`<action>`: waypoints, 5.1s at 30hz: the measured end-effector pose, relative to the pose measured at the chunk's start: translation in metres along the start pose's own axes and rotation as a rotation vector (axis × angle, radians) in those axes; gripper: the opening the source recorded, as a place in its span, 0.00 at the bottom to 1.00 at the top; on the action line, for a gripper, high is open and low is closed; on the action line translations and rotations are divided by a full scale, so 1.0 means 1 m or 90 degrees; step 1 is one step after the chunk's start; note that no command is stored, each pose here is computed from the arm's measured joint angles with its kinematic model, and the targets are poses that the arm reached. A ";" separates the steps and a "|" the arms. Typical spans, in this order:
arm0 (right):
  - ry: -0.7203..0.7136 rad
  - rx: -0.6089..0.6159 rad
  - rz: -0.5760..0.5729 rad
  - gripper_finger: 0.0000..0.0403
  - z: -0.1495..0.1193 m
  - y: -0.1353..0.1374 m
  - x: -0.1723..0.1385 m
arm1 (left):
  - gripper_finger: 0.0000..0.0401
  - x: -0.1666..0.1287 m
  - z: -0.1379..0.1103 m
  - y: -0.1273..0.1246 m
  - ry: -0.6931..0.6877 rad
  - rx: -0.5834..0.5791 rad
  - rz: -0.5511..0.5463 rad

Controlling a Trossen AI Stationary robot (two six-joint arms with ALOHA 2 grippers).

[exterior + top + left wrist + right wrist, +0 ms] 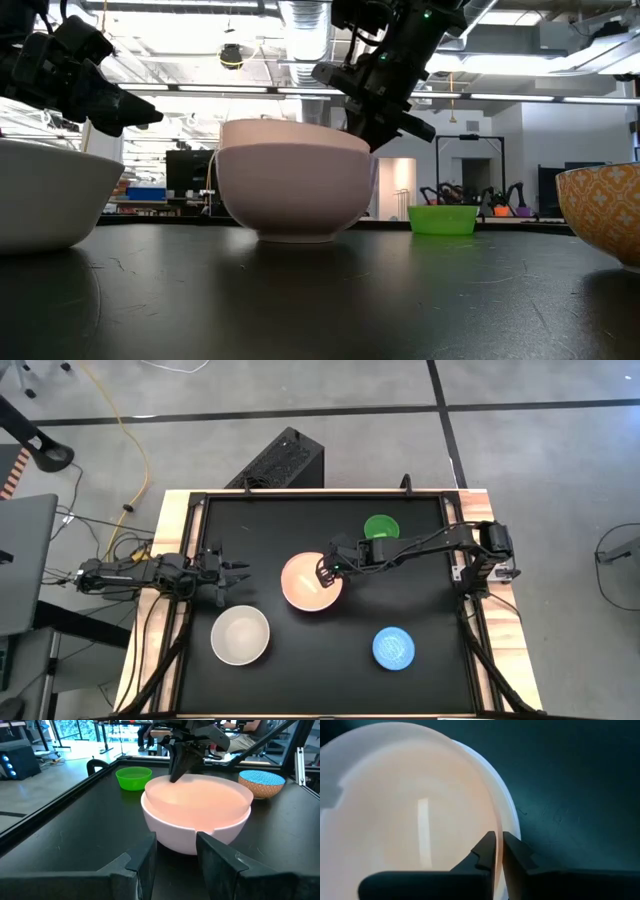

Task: Nest bowls inside each other
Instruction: Stack the pink bowl on the white bowl, then stack the grey bowl on the pink bowl

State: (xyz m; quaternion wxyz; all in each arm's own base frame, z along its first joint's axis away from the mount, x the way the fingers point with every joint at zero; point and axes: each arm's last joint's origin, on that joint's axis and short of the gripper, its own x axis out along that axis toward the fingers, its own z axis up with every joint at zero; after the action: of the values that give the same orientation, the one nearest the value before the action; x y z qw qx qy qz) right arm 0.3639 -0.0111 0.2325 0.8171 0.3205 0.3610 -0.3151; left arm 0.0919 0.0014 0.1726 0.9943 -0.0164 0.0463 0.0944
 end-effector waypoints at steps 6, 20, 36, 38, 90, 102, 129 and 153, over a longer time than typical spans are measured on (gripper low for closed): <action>0.004 -0.007 -0.005 0.14 0.000 -0.001 0.000 | 0.32 0.000 0.000 0.000 0.000 0.000 0.000; 0.010 -0.034 -0.017 0.15 0.012 0.002 -0.010 | 0.32 0.000 0.000 0.000 0.000 0.000 0.000; 0.030 -0.046 -0.004 0.51 0.015 -0.002 -0.015 | 0.32 0.000 0.000 0.000 0.000 0.000 0.000; 0.026 -0.039 -0.004 0.54 0.018 -0.003 -0.017 | 0.32 0.000 0.000 0.000 0.000 0.000 0.000; -0.239 -0.123 -0.098 0.01 -0.004 0.051 -0.007 | 0.32 0.000 0.000 0.000 0.000 0.000 -0.001; -0.307 -0.385 0.397 0.01 -0.027 0.134 -0.025 | 0.32 0.000 0.000 0.000 0.000 0.000 -0.001; -0.108 -0.883 0.373 0.42 -0.079 0.225 0.048 | 0.32 0.000 0.000 0.000 0.001 0.000 -0.001; -0.127 -1.070 0.267 0.39 -0.081 0.209 0.068 | 0.32 0.000 0.000 0.000 0.001 0.000 0.000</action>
State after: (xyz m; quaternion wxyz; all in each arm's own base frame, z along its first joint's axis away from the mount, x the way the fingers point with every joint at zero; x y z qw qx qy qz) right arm 0.5255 0.1556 0.1972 0.8518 -0.3581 0.3342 0.1858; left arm 0.0920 0.0014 0.1725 0.9943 -0.0163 0.0472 0.0944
